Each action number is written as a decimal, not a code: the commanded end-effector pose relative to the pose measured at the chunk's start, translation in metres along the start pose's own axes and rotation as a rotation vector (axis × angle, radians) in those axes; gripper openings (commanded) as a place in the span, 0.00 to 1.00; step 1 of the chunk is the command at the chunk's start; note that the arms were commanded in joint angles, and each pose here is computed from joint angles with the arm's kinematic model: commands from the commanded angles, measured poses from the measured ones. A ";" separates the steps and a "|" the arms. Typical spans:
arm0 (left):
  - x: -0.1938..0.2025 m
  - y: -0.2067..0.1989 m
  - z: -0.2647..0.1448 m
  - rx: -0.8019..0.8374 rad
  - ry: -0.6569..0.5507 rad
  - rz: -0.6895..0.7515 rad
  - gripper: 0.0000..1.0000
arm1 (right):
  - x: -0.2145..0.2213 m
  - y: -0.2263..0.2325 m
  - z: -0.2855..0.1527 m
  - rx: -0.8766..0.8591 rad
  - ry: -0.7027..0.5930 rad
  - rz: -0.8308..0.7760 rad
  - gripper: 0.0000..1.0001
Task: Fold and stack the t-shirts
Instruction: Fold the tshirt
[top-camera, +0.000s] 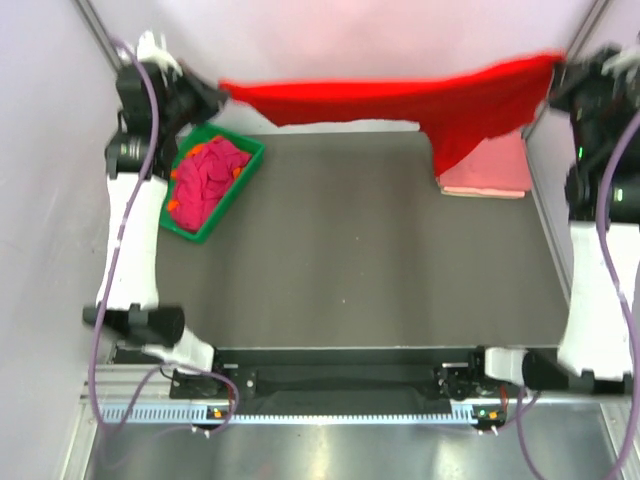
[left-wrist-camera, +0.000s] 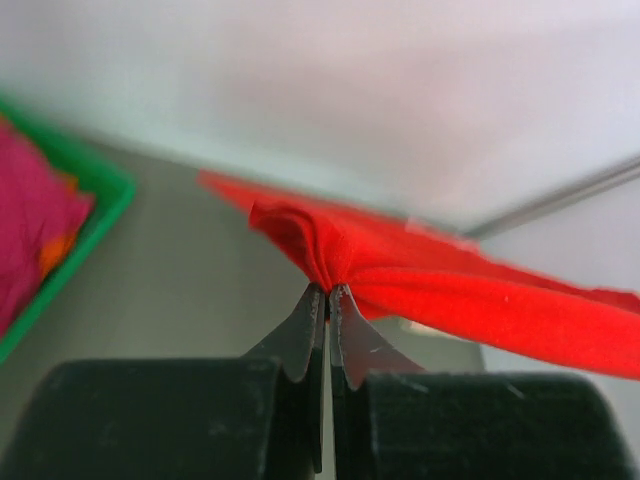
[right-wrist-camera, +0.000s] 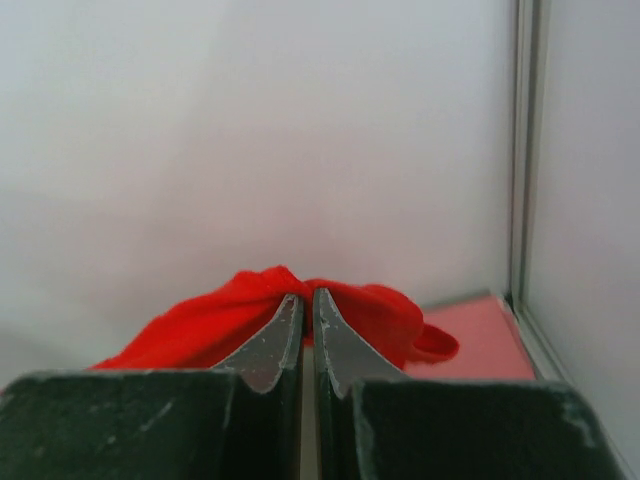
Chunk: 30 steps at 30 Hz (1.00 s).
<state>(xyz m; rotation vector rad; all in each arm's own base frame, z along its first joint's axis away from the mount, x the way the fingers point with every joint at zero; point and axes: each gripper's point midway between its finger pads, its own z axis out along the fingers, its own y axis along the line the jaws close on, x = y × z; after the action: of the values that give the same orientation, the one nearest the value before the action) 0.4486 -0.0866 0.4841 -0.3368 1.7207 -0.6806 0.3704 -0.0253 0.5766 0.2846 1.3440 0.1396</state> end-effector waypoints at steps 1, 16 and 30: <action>0.022 0.013 -0.037 -0.013 -0.002 0.029 0.00 | 0.012 -0.017 -0.046 0.040 -0.010 -0.040 0.00; 0.246 0.205 -0.156 -0.577 0.307 -0.013 0.00 | 0.341 -0.113 -0.259 0.423 0.783 0.197 0.00; 0.290 0.242 -0.198 -0.783 0.292 -0.187 0.00 | 0.369 -0.106 -0.313 0.453 0.947 0.279 0.00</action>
<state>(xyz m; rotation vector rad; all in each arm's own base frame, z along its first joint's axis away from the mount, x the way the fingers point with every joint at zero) 0.2199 -0.0254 0.1306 -0.8987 2.2897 -0.2504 0.1441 0.0099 0.1322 0.8558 2.2732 0.2305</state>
